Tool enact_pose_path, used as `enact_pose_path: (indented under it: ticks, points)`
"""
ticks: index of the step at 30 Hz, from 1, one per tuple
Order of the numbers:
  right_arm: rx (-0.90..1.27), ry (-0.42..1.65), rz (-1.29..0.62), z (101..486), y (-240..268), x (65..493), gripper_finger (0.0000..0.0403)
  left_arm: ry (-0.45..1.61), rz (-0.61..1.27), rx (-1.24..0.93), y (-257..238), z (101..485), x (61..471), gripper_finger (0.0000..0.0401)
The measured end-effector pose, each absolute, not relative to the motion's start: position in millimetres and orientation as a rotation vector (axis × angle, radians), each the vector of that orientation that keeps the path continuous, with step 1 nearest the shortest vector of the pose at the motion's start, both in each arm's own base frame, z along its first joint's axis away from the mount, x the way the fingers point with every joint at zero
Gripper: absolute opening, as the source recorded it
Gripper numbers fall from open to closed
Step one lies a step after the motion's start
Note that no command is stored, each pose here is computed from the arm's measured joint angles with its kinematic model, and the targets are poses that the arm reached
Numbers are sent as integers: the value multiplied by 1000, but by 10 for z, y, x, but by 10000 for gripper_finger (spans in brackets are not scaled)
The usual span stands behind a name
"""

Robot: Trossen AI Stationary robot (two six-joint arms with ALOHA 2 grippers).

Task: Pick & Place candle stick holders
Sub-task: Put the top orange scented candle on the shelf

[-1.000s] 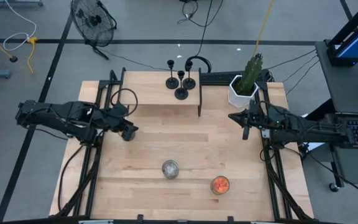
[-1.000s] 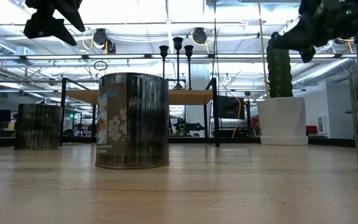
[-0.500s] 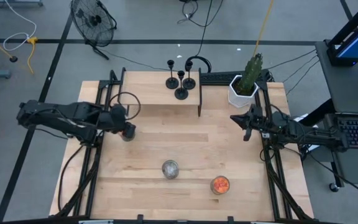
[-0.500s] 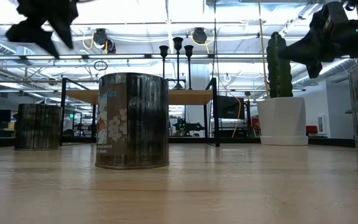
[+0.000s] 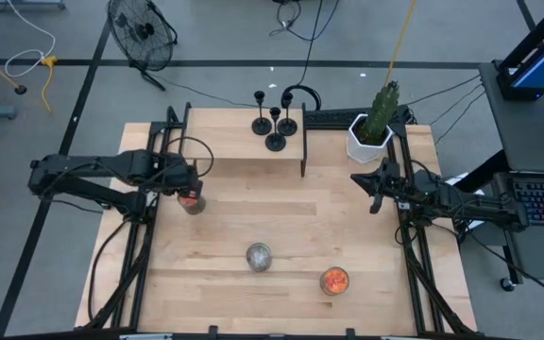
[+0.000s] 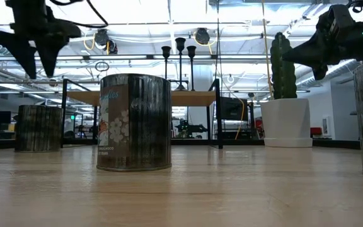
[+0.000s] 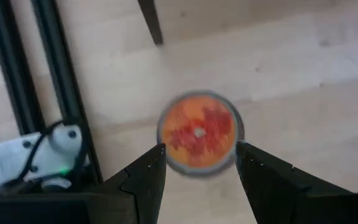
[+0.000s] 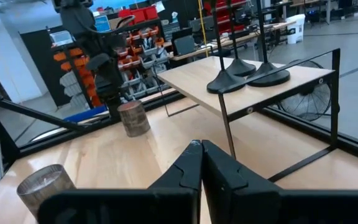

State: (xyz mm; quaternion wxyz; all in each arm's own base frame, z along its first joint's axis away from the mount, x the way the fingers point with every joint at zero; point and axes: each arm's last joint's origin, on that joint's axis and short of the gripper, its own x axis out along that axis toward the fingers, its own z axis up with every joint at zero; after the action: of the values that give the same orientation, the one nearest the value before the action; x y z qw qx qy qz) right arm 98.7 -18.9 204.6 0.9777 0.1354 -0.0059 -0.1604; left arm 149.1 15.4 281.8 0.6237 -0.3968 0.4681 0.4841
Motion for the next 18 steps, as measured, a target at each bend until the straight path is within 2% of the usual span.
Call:
enact_pose_path:
  ticks: [8,14,18]
  points:
    - [273,-12,-322,2046,-189,987,0,1137,1157,-883,326,2758,1474,200]
    - [272,-11,-322,2045,-189,987,0,1188,1179,-938,390,2602,1364,200]
    - [272,-11,-322,2044,-189,987,0,1187,1105,-982,401,2416,1353,200]
